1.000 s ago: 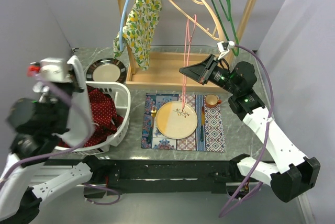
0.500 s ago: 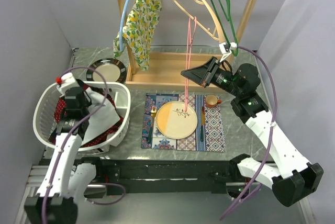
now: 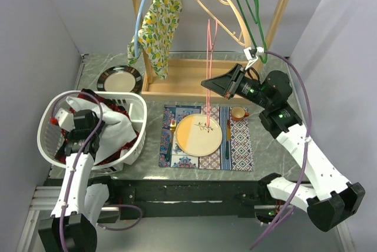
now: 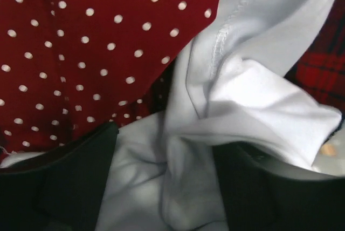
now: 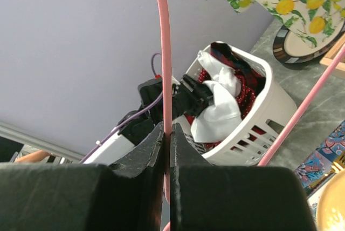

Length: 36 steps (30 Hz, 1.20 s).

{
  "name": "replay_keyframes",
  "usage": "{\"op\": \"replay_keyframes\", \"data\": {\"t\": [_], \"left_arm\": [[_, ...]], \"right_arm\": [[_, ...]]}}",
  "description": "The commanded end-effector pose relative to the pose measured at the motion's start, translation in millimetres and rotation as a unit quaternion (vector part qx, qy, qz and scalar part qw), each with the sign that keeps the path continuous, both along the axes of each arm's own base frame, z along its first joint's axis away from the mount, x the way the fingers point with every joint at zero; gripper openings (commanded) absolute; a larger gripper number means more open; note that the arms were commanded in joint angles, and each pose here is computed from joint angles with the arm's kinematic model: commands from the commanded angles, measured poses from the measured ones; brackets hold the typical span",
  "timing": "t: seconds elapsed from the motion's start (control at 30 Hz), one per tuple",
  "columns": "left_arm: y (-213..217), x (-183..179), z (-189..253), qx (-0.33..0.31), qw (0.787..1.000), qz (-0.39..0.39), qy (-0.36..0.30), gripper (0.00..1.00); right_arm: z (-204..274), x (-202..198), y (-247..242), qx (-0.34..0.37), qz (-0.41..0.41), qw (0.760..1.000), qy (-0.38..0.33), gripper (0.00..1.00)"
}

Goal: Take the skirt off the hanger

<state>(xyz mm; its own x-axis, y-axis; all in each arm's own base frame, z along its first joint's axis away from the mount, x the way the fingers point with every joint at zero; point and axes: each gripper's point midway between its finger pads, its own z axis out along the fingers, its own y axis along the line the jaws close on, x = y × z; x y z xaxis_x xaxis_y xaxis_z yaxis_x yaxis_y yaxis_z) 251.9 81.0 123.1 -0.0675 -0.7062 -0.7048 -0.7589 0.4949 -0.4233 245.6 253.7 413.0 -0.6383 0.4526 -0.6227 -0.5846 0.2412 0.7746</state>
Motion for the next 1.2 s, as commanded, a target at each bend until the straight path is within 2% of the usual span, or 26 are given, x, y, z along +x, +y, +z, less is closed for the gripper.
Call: {"op": "replay_keyframes", "data": {"t": [0.0,0.03,0.1,0.13,0.3,0.33,0.37,0.43,0.5,0.63,0.7,0.73,0.8,0.83,0.87,0.93,0.97,1.03,1.17], "left_arm": [[-5,9,26,-0.020,0.999,-0.001,-0.032,0.84],[-3,8,35,-0.006,1.000,-0.009,-0.028,0.93],[9,6,76,0.026,0.998,0.016,-0.061,0.99],[13,2,88,0.041,0.997,0.018,-0.064,0.97],[10,-2,161,0.082,0.983,-0.007,-0.163,0.97],[-4,4,168,0.081,0.980,-0.055,-0.175,0.97],[-11,8,185,0.085,0.972,-0.078,-0.206,0.97],[-29,14,195,0.079,0.962,-0.131,-0.227,0.97],[-35,15,205,0.084,0.954,-0.148,-0.247,0.97],[-21,10,205,0.108,0.959,-0.119,-0.232,0.97],[-14,11,203,0.122,0.962,-0.107,-0.219,0.97],[-15,12,204,0.130,0.960,-0.114,-0.219,0.97],[-32,20,203,0.119,0.952,-0.166,-0.226,0.97],[-42,25,207,0.125,0.943,-0.199,-0.236,0.97],[-67,28,205,0.109,0.925,-0.268,-0.245,0.97],[-81,33,204,0.100,0.911,-0.305,-0.258,0.97],[-81,36,192,0.084,0.915,-0.302,-0.253,0.97],[-80,42,177,0.060,0.923,-0.292,-0.242,0.97],[-76,47,143,0.035,0.938,-0.279,-0.203,0.97]], "right_arm": [[34,-4,5,0.003,0.016,0.999,-0.045,0.00],[37,-3,6,0.002,0.016,0.999,-0.048,0.00],[37,4,9,0.002,0.017,0.999,-0.044,0.00],[45,5,11,0.008,0.020,0.999,-0.047,0.00],[58,25,24,0.017,0.033,0.999,-0.036,0.00],[71,27,24,0.022,0.029,0.998,-0.047,0.00],[67,37,29,0.020,0.029,0.999,-0.037,0.00],[81,43,33,0.030,0.034,0.998,-0.042,0.00],[77,59,42,0.030,0.039,0.998,-0.030,0.00],[97,82,52,0.035,0.037,0.998,-0.034,0.00],[90,100,60,0.028,0.032,0.999,-0.022,0.00],[105,102,60,0.036,0.029,0.998,-0.035,0.00],[101,120,66,0.036,0.022,0.999,-0.027,0.00],[115,120,66,0.047,0.023,0.998,-0.037,0.00],[106,134,71,0.043,0.020,0.999,-0.023,0.00],[121,141,72,0.053,0.015,0.998,-0.030,0.00],[110,154,78,0.049,0.014,0.999,-0.016,0.00],[122,161,77,0.063,0.010,0.998,-0.019,0.00],[114,192,80,0.073,-0.003,0.997,-0.005,0.00]]}}
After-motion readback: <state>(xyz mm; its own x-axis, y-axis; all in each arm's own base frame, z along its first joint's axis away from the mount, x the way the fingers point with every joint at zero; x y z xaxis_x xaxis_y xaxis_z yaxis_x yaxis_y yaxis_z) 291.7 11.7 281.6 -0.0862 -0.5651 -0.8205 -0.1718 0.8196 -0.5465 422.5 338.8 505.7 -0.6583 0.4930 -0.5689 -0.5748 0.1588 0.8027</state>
